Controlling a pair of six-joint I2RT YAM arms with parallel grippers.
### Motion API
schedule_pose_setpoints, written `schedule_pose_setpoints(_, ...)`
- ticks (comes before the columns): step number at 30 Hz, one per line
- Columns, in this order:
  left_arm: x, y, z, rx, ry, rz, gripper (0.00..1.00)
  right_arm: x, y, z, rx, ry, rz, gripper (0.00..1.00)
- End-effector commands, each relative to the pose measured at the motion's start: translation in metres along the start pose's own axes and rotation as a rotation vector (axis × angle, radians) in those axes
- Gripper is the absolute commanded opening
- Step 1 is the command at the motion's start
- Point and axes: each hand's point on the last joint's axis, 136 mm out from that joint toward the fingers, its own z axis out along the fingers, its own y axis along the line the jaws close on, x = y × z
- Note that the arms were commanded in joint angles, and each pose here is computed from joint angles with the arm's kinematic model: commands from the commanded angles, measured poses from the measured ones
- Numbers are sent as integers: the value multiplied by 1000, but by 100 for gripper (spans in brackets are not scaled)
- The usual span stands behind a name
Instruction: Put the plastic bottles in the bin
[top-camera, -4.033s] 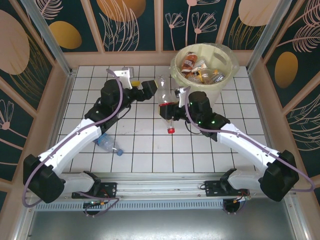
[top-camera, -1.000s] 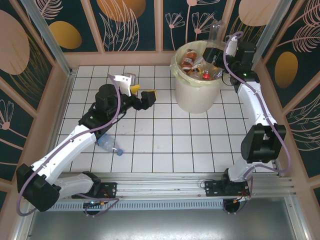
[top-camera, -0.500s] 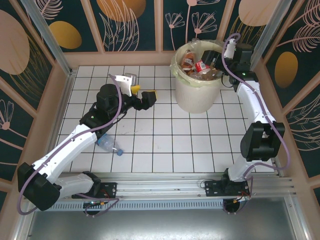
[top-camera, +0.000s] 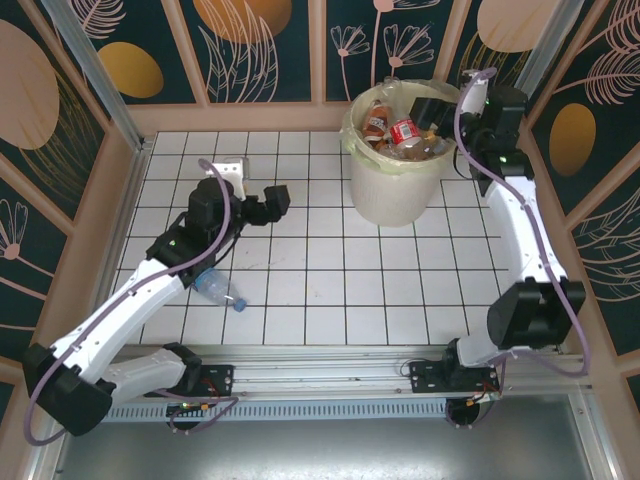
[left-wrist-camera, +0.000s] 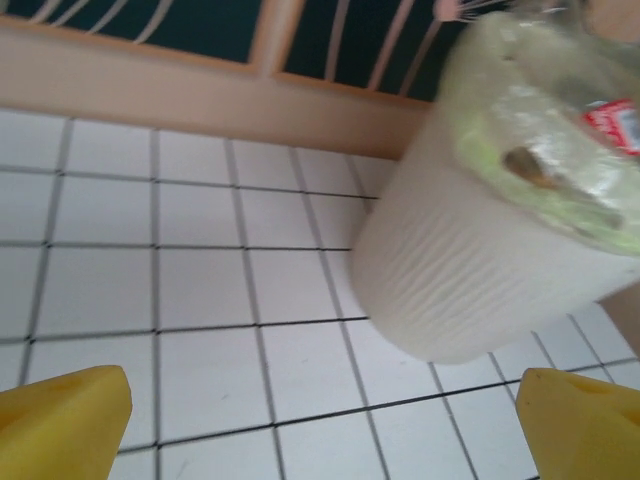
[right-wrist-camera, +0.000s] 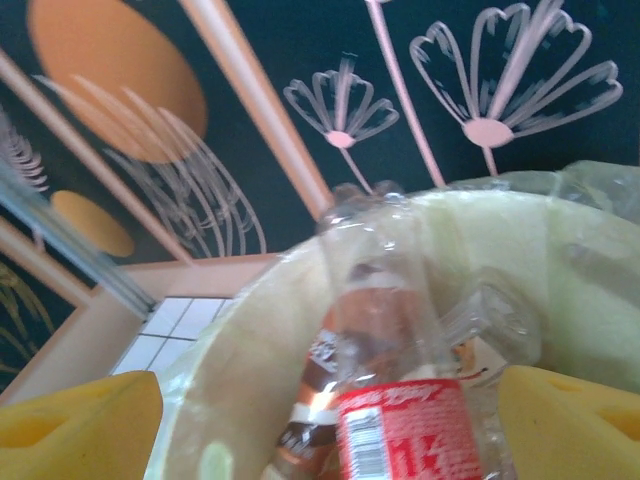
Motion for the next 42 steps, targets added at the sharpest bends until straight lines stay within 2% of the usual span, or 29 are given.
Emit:
schedule_pose_setpoints(1,32,54,-16,-256,70,-107,99,2,42,-30,-152,-36,-99,90)
schedule_pose_setpoints(5,75,95,-29,-447,165,-198,99,37,74,-51,-267,12,-115,94)
schedule_pose_setpoints(10,114,124,-43,-603,256,-289,99,90,119,-64,-386,92,-122,97)
schedule_pose_setpoints(17,143,143,-50,-662,334,-370,99,165,175,-73,-592,232,-110,99)
schedule_pose_setpoints(22,160,161,-45,-656,378,-439,99,206,197,-75,-666,317,-114,99)
schedule_pose_setpoints(30,187,189,-47,-716,415,-505,99,246,215,-71,-683,428,-148,99)
schedule_pose_setpoints(36,196,202,-36,-693,416,-549,99,252,221,-70,-695,438,-151,99)
schedule_pose_setpoints(42,188,215,-20,-681,388,-531,99,259,219,-68,-682,455,-150,99)
